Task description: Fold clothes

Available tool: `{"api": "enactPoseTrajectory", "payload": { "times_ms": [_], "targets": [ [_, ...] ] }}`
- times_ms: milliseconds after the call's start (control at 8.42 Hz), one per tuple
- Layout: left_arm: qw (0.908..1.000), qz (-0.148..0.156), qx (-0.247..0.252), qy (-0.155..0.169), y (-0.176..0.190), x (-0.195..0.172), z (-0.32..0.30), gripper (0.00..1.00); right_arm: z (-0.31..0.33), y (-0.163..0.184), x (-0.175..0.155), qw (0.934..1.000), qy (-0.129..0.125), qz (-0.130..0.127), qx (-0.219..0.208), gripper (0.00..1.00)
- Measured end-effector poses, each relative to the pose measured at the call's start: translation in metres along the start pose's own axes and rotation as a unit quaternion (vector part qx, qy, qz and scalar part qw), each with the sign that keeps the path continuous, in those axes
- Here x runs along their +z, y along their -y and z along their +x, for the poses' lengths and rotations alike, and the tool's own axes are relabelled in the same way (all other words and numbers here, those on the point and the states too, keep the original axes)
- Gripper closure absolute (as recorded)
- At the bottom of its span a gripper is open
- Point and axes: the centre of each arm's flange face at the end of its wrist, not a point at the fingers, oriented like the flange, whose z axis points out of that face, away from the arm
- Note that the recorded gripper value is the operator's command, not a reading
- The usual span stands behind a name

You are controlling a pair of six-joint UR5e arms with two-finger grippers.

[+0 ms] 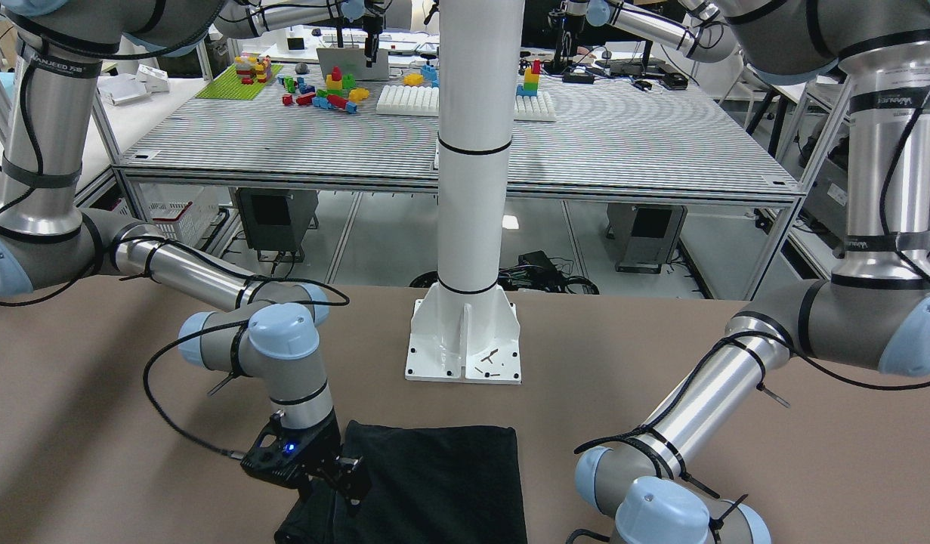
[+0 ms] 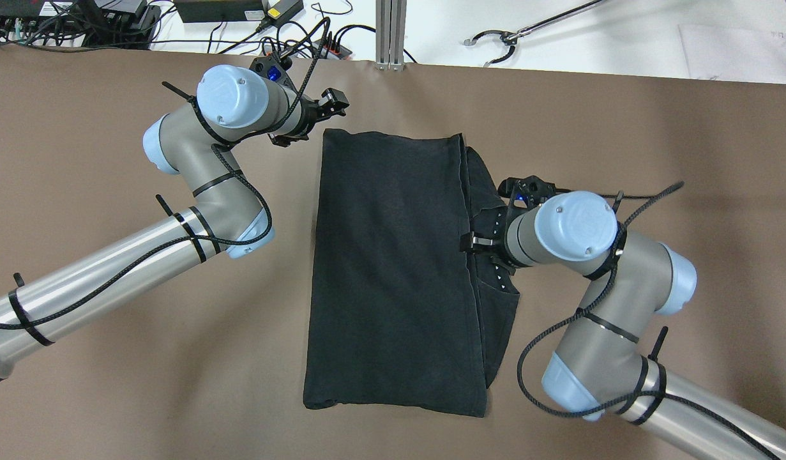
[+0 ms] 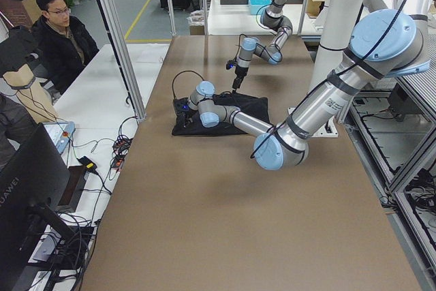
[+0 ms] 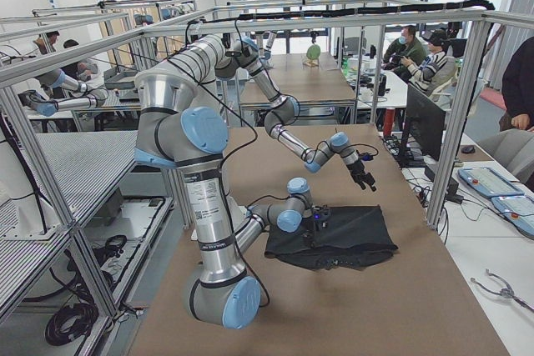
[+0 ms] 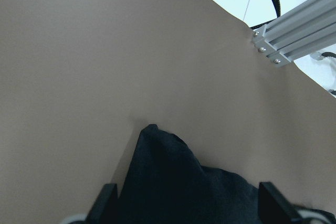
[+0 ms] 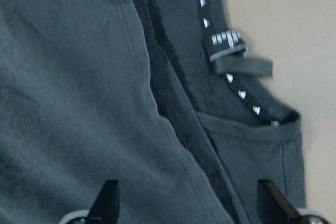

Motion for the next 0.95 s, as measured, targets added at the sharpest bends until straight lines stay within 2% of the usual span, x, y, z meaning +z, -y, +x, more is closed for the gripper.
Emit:
{"api": "enactPoseTrajectory", "payload": {
  "times_ms": [119,238,357,594,951],
  "targets": [
    [1.0,0.003,0.0,0.001,0.001,0.0,-0.004,0.06,0.005,-0.035,-0.002,0.9979,0.005,-0.002,0.065,0.23],
    [1.0,0.005,0.0,0.001,0.002,-0.001,-0.005,0.06,0.013,-0.073,0.002,0.9944,0.004,0.003,0.105,0.27],
    [1.0,0.006,-0.001,0.001,0.002,-0.001,-0.005,0.06,0.025,-0.104,0.009,0.9921,0.0,0.012,0.125,0.27],
    [1.0,0.008,0.0,0.0,0.002,-0.001,-0.005,0.06,0.046,-0.136,0.02,0.9898,-0.011,0.022,0.14,0.3],
    [1.0,0.007,-0.001,-0.001,0.001,-0.002,-0.004,0.06,0.058,-0.152,0.028,0.988,-0.021,0.023,0.151,0.39]
  ]
}}
